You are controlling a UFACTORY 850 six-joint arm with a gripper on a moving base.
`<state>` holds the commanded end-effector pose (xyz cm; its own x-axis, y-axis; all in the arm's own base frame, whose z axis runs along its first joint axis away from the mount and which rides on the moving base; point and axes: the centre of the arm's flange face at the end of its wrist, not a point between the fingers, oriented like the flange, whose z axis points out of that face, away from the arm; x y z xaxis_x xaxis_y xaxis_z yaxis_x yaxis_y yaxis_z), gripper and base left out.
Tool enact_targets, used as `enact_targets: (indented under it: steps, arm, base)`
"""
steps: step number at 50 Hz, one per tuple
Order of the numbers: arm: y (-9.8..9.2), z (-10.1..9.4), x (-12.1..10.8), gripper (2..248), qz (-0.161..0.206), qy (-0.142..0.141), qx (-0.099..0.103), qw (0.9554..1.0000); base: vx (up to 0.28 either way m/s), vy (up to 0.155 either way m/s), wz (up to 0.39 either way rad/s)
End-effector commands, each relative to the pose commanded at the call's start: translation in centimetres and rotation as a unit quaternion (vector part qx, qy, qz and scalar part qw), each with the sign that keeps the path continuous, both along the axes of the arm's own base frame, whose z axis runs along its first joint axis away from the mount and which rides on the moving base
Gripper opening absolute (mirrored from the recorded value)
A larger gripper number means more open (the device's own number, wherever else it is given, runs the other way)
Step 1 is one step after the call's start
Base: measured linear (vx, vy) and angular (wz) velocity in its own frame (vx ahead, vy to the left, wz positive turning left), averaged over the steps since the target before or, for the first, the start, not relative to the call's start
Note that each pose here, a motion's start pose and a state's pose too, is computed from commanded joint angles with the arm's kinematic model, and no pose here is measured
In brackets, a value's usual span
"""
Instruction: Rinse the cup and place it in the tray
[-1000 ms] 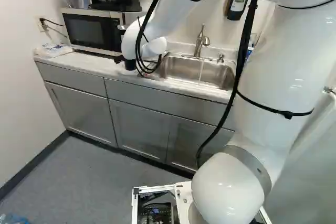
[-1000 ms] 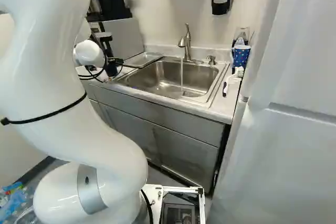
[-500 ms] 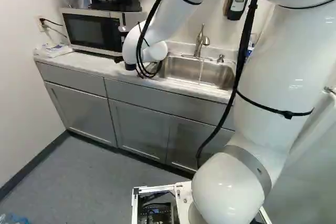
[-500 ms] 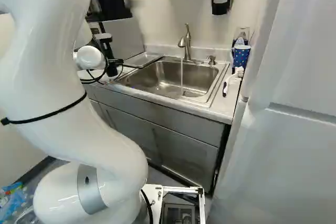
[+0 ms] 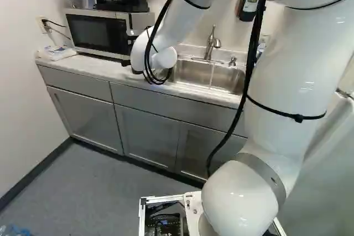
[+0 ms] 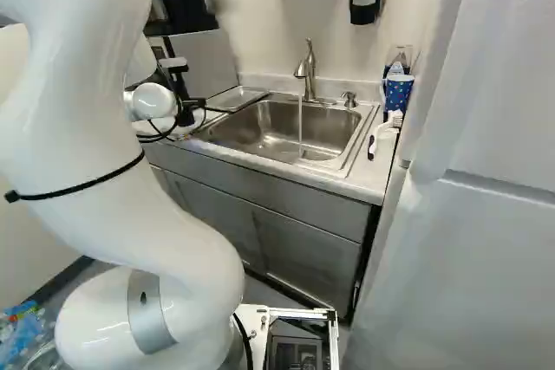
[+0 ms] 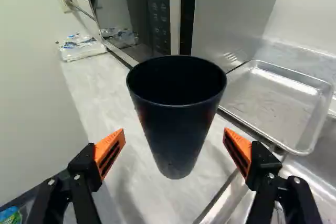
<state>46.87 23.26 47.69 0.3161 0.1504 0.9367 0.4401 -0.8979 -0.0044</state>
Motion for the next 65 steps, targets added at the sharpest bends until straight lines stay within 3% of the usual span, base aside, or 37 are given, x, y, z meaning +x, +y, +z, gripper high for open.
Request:
enact_targets:
  steps: [23, 52, 53, 57, 58, 62, 63, 65]
  arm:
    - [0.21, 0.39, 0.23, 247, 0.006, -0.041, 0.016, 0.9990]
    - [0.12, 0.44, -0.61, 247, 0.008, -0.042, 0.016, 0.9990]
    - [0.12, 0.44, -0.61, 229, 0.008, -0.042, 0.016, 0.9990]
    - [0.12, 0.44, -0.61, 229, 0.008, -0.042, 0.016, 0.9990]
    - [0.12, 0.44, -0.61, 190, 0.008, -0.042, 0.016, 0.9990]
    - [0.12, 0.44, -0.61, 190, 0.008, -0.042, 0.016, 0.9990]
    - [0.12, 0.44, -0.61, 151, 0.008, -0.042, 0.016, 0.9990]
    - [0.12, 0.44, -0.61, 151, 0.008, -0.042, 0.016, 0.9990]
  base:
    - [0.000, 0.000, 0.000]
    - [0.000, 0.000, 0.000]
    - [0.000, 0.000, 0.000]
    - [0.000, 0.000, 0.000]
    - [0.000, 0.000, 0.000]
    - [0.000, 0.000, 0.000]
    - [0.000, 0.000, 0.000]
    - [0.000, 0.000, 0.000]
